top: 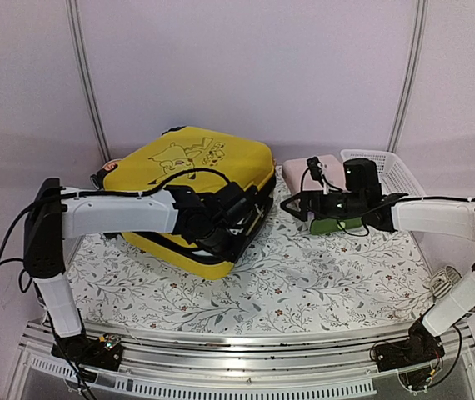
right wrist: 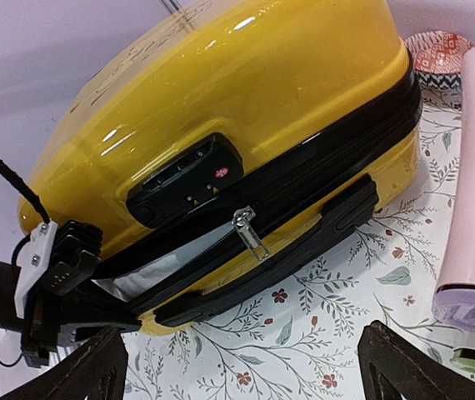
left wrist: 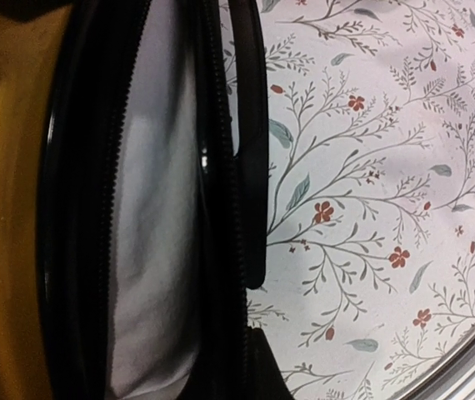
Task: Open, take out, and arrange the luggage
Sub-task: Hold the luggage at the center of the board, then pick up the zipper from the luggage.
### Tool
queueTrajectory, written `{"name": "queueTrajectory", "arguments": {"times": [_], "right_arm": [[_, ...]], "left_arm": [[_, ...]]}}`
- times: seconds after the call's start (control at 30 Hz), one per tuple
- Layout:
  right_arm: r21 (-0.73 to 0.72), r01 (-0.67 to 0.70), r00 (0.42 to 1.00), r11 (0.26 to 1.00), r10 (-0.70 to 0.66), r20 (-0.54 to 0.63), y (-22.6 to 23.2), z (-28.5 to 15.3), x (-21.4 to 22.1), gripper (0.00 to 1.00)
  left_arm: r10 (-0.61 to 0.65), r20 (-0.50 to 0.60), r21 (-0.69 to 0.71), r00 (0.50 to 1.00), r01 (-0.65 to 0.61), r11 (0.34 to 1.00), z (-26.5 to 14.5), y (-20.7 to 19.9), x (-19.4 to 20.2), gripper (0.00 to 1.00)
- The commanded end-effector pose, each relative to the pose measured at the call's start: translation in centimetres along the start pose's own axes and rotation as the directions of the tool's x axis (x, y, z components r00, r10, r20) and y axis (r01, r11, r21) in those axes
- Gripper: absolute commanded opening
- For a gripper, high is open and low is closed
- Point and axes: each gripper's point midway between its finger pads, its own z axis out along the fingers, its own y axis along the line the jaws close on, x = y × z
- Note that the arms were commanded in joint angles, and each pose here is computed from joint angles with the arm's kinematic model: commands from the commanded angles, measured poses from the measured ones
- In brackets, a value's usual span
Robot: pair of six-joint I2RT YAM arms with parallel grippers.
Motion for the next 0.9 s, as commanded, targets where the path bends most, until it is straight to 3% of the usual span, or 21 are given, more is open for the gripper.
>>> {"name": "queueTrajectory", "arguments": {"times": [0.0,0.1,0.27,0.4,0.6,0.7,0.87], "right_arm": [[-0.026,0.138,0.990,0.990,-0.139,-0.036,3.2,1.5,2.5,0.99],[-0.039,0.227,0.973,0.973,-0.229,-0.036,5.1,2.1,3.8,0.99],[-0.117,0.206,0.976,0.972,-0.212,-0.045,7.6,3.1,6.1,0.99],[-0.046,0.260,0.963,0.965,-0.263,-0.063,9.8,4.8,8.5,0.99],[0.126,0.402,0.915,0.907,-0.402,-0.023,13.7,6.3,10.4,0.99],[0.205,0.388,0.919,0.899,-0.395,-0.006,13.4,6.5,10.3,0.99],[0.096,0.386,0.922,0.918,-0.384,-0.041,14.8,8.0,12.4,0.99]], "left_arm": [[0.023,-0.060,-0.057,0.998,-0.027,0.998,-2.5,3.0,3.6,0.00],[0.044,-0.064,-0.092,0.997,-0.050,0.995,-3.8,4.2,6.6,0.00],[0.010,-0.030,-0.062,0.999,-0.012,0.998,-6.7,5.7,11.0,0.00],[-0.076,-0.033,-0.036,0.997,0.075,0.997,-7.6,7.7,14.8,0.00],[-0.211,0.008,0.011,0.977,0.211,0.977,-8.5,8.2,15.3,0.00],[-0.230,0.004,0.016,0.973,0.230,0.973,-8.3,8.3,15.6,0.00],[-0.231,0.023,0.039,0.973,0.230,0.972,-8.6,8.2,15.4,0.00]]}}
